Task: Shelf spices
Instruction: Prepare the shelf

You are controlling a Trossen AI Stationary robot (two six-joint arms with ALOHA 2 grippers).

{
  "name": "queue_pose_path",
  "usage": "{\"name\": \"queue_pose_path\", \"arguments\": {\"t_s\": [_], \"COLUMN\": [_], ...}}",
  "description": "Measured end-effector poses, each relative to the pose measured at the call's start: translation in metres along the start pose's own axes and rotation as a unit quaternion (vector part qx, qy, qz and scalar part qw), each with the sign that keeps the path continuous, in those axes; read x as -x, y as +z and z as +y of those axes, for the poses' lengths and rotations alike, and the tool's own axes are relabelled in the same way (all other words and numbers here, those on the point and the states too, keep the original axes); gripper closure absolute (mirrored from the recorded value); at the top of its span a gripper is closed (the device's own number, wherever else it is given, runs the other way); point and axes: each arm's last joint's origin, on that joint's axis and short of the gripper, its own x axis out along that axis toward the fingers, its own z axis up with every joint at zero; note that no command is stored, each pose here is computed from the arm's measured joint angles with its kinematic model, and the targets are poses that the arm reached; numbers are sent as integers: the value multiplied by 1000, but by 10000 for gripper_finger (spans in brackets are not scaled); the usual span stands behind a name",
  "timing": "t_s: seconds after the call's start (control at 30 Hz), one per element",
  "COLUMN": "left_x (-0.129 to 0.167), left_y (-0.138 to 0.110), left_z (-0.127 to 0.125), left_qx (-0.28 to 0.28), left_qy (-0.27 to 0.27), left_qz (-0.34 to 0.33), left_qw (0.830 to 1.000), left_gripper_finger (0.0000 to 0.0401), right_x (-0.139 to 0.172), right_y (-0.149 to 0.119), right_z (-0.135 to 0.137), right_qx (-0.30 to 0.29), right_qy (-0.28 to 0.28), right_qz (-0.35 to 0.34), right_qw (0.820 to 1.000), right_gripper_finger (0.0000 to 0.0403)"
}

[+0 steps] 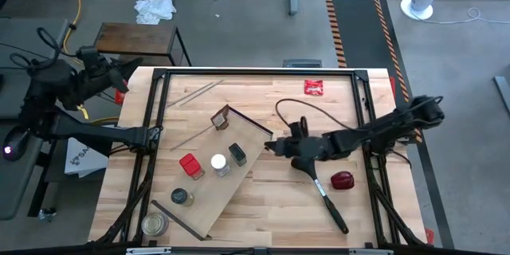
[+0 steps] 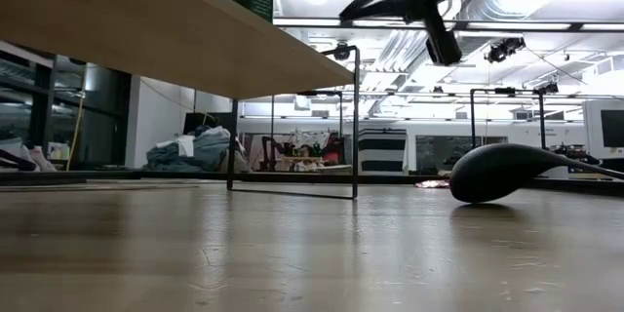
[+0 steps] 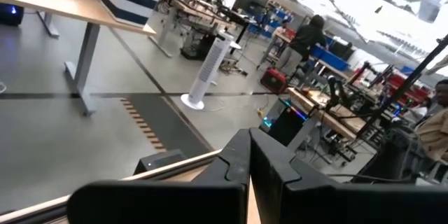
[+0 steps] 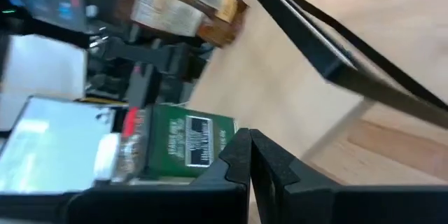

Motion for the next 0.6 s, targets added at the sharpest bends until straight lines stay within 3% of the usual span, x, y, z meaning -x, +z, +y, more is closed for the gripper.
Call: {"name": "queue_pose_path", "arguments": {"t_s": [0.2,0.37,0.6], "left_x": [0,1,4], "left_y": [-6,-13,-29], "left_z": [2,2,10], "left_qx": [-18,-6,22], "left_qy": [-7,-47,-36], "left_qz": [34,97,198], "left_qw": [999,994,979], "left_gripper_finger": [401,401,401], "right_x": [-15,-10,-14], "right_y": [-4,4,13], "right_z": [7,9,5], "right_qx": [12,24,18], "right_qy": [-73,-129,-144], "right_qz": [-23,-67,-83], "right_qw": [997,989,986], "right_gripper_finger": [403,403,403]}}
